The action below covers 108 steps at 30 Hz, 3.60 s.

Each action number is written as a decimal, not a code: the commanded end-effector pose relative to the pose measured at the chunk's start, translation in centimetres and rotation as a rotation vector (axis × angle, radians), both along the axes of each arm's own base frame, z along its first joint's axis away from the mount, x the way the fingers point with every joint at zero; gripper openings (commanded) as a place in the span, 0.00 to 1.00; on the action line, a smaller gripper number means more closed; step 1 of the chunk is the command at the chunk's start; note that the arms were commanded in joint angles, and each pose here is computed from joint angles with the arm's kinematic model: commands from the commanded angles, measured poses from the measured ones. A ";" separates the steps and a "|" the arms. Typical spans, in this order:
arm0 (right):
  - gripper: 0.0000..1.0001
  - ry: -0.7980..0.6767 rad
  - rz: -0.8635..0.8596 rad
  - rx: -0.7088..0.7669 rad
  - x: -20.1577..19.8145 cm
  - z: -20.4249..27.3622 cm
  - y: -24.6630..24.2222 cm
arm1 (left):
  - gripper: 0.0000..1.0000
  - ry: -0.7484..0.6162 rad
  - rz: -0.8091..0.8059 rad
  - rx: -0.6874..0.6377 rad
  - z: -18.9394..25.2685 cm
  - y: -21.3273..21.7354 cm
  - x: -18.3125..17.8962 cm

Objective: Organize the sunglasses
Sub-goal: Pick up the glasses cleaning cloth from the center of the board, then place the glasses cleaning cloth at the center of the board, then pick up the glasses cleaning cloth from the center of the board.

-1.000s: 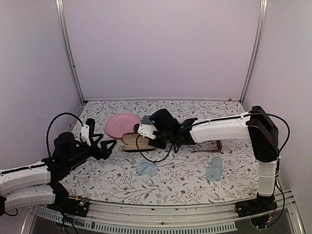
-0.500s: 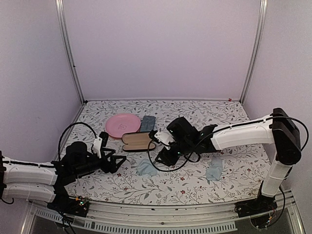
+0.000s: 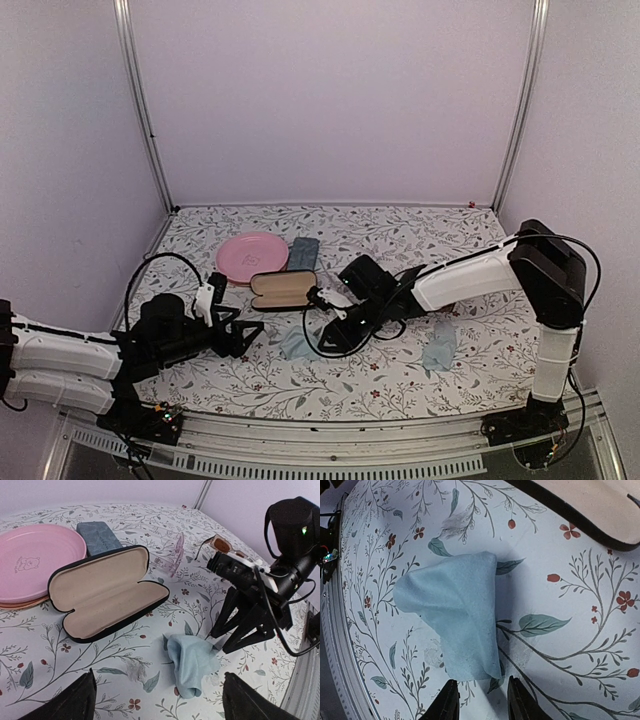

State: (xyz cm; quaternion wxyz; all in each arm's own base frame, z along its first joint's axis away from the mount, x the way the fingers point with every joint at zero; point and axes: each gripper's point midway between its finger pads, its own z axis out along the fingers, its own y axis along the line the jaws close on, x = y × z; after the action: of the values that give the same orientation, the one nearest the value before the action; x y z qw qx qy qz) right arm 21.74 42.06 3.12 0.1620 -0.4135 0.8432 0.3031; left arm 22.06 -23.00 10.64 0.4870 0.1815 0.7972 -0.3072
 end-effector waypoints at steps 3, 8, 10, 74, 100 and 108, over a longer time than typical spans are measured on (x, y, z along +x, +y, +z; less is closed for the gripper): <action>0.32 0.024 0.016 0.046 0.3 0.0 1.5 | 0.89 -0.034 -0.009 -0.012 1.1 -0.8 0.2; 0.28 0.025 0.014 0.034 0.4 -0.7 1.5 | 0.90 -0.037 -0.010 -0.007 1.0 -0.8 0.2; 0.27 0.026 0.012 0.024 0.5 -1.1 1.4 | 0.90 -0.037 -0.013 -0.004 0.9 -0.8 0.1; 0.44 0.080 -0.200 0.021 1.7 4.1 -7.6 | 0.54 -0.178 -0.476 0.452 -6.5 -12.7 -2.9; 0.37 0.028 -0.097 -0.147 1.9 -1.2 -5.0 | 0.53 -0.125 -0.390 0.344 -5.2 -9.8 -0.4; 0.34 -0.029 -0.095 -0.217 1.5 -2.0 -5.4 | 0.53 -0.122 -0.396 0.330 -5.1 -10.0 -0.4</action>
State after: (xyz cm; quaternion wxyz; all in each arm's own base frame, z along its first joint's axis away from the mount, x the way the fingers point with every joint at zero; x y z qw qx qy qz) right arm 23.30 36.97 2.07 0.1404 -0.3804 0.8843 0.2313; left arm 21.24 -32.68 4.22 0.4115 0.4394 0.7633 -0.2343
